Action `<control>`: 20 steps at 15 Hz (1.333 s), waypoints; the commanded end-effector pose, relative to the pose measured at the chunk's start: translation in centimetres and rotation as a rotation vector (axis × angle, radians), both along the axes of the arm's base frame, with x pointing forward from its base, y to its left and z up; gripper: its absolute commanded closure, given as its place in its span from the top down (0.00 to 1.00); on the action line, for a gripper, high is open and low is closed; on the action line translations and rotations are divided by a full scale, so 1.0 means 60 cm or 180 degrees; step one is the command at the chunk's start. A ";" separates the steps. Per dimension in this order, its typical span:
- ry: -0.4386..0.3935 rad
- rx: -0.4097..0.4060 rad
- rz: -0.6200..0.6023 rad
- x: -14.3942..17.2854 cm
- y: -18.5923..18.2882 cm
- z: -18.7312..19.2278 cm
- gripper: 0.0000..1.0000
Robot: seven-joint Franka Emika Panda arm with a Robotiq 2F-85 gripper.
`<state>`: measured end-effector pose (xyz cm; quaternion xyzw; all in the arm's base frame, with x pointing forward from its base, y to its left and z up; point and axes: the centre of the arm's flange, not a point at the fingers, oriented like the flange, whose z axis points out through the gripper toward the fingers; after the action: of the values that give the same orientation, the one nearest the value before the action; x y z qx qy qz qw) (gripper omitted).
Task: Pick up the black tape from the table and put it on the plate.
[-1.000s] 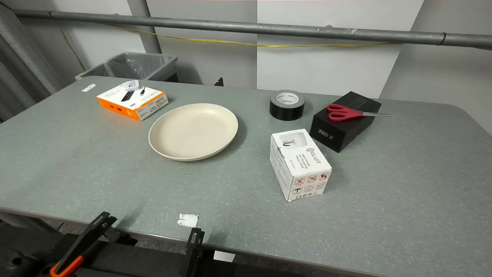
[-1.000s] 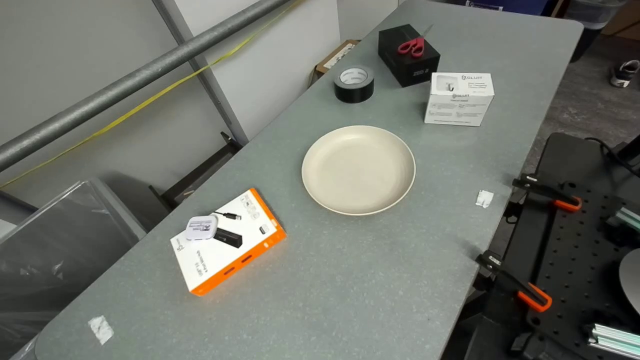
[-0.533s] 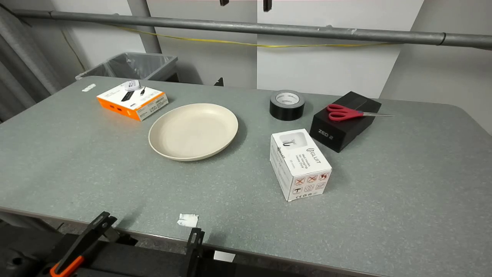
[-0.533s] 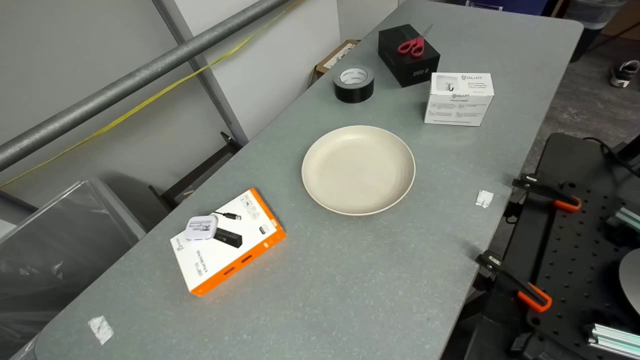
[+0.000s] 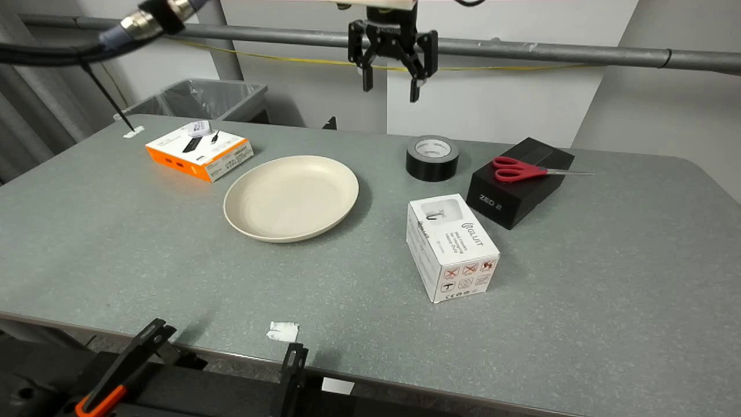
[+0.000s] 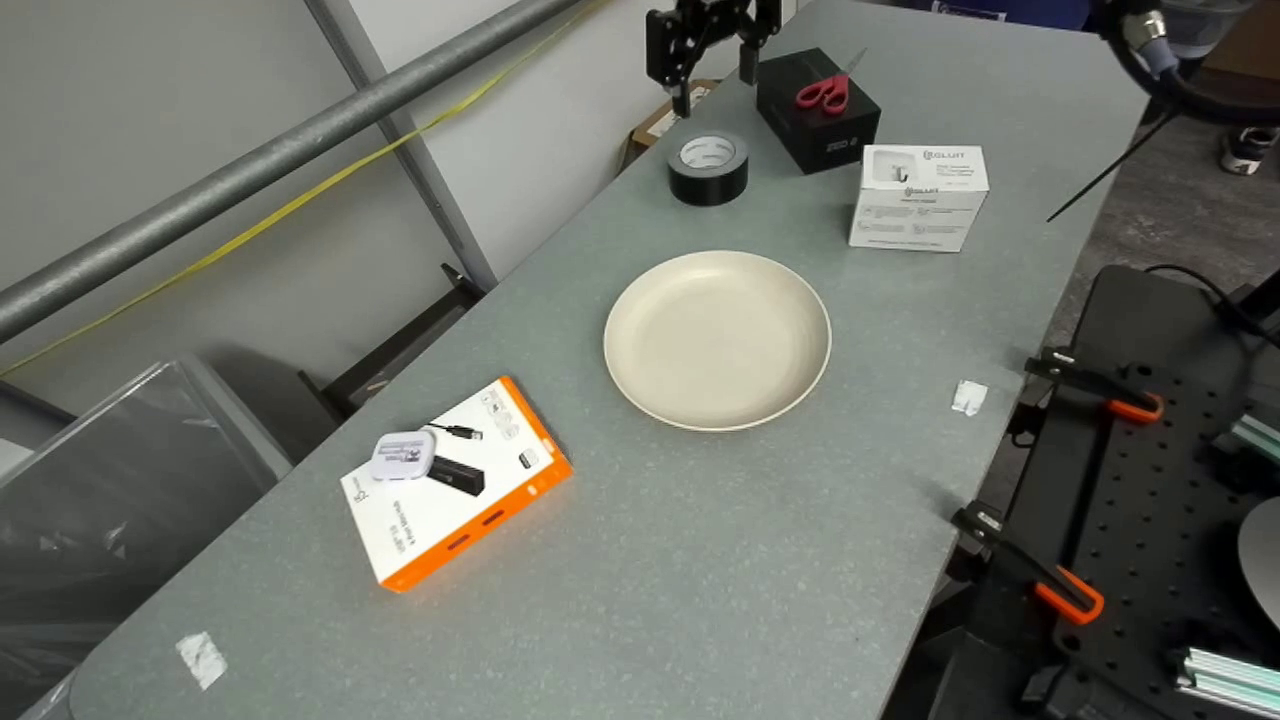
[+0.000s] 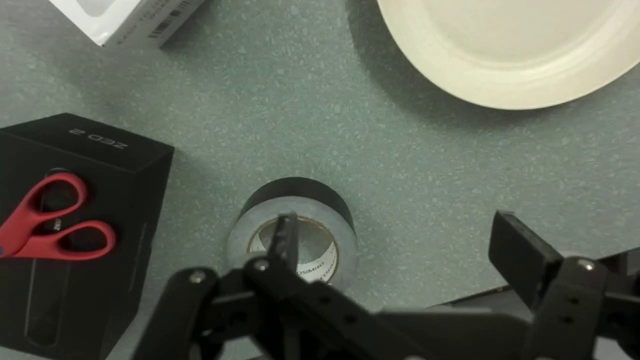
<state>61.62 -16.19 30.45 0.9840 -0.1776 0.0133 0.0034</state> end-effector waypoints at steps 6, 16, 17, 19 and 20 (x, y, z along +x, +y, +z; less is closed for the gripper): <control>0.0038 -0.0054 -0.0107 0.065 -0.016 -0.060 1.00; 0.0031 -0.0259 -0.0042 0.106 -0.006 -0.163 1.00; 0.0005 -0.0305 -0.0055 0.111 -0.008 -0.176 1.00; -0.0035 -0.0362 -0.0057 0.124 -0.014 -0.199 1.00; -0.0034 -0.0363 -0.0074 0.131 -0.017 -0.210 1.00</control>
<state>66.96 -16.69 19.66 0.9831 -0.1786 0.0142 0.0388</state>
